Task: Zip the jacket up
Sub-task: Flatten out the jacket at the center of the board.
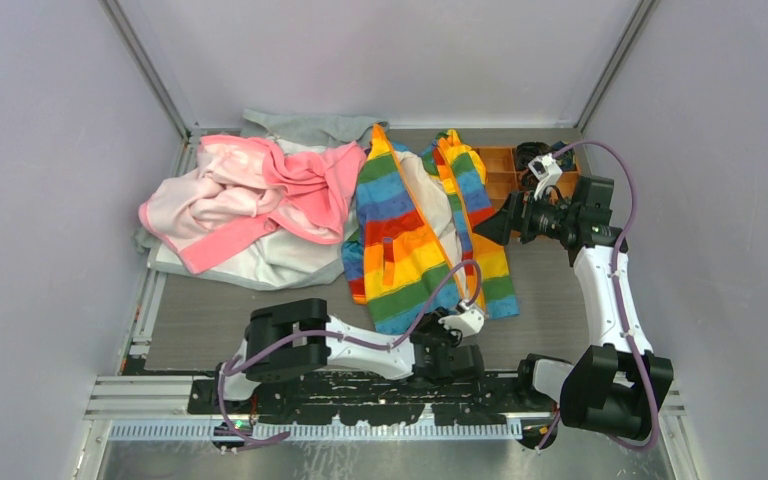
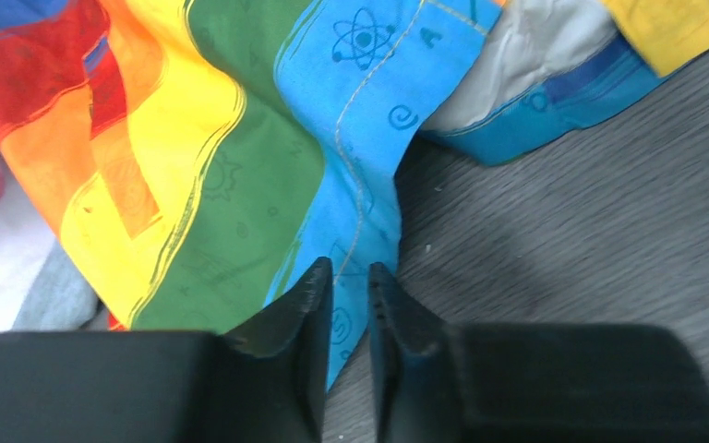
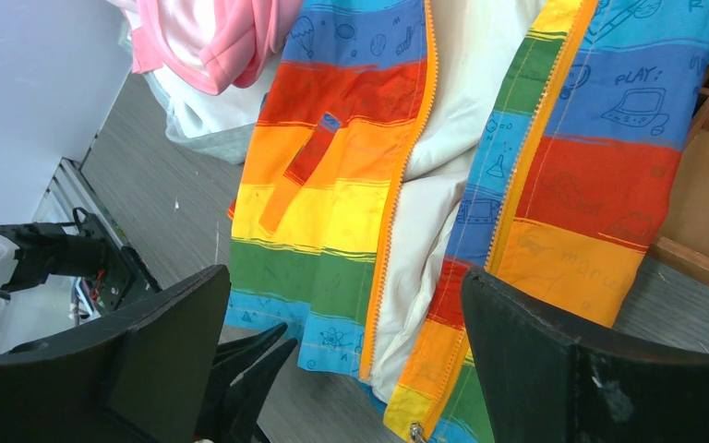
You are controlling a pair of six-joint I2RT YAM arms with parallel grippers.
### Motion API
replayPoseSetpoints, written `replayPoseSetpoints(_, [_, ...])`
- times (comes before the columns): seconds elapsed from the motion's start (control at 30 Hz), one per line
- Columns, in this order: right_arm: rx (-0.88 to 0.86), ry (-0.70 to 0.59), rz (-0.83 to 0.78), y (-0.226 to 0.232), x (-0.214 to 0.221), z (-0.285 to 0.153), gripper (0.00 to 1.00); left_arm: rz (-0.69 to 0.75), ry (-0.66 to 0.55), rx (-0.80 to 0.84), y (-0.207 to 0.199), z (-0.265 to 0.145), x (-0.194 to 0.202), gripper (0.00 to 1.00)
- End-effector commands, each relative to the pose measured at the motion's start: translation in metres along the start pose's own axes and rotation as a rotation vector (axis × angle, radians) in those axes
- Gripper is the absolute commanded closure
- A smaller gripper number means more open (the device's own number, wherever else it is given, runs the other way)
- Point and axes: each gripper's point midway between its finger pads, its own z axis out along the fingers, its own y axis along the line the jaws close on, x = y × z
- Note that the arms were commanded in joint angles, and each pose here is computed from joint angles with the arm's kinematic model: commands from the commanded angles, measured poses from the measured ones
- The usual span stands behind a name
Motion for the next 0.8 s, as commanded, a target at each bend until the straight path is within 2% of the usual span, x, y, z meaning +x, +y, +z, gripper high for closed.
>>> replayPoseSetpoints(0.0, [-0.016,-0.044,-0.063,0.008,-0.019,-0.005,0.00,-0.054,-0.038,-0.111,0.019,-0.001,-0.010,0.84])
replayPoseSetpoints(0.07, [-0.017,-0.044,-0.063,0.008,-0.019,-0.005,0.00,-0.045,-0.037,-0.122,0.024,-0.002,-0.008,0.95])
replayPoseSetpoints(0.13, [-0.017,-0.045,-0.064,0.008,-0.019,-0.005,0.00,-0.036,-0.036,-0.129,0.030,-0.004,-0.006,1.00])
replayPoseSetpoints(0.37, [-0.018,-0.045,-0.064,0.009,-0.019,-0.005,0.00,0.042,-0.023,-0.111,0.057,-0.017,0.009,1.00])
replayPoseSetpoints(0.53, [-0.018,-0.045,-0.064,0.009,-0.019,-0.005,0.00,0.081,-0.014,-0.039,0.073,-0.030,0.022,1.00])
replayPoseSetpoints(0.77, [-0.017,-0.044,-0.064,0.008,-0.018,-0.005,0.00,0.083,-0.021,0.141,0.061,-0.042,0.025,0.99])
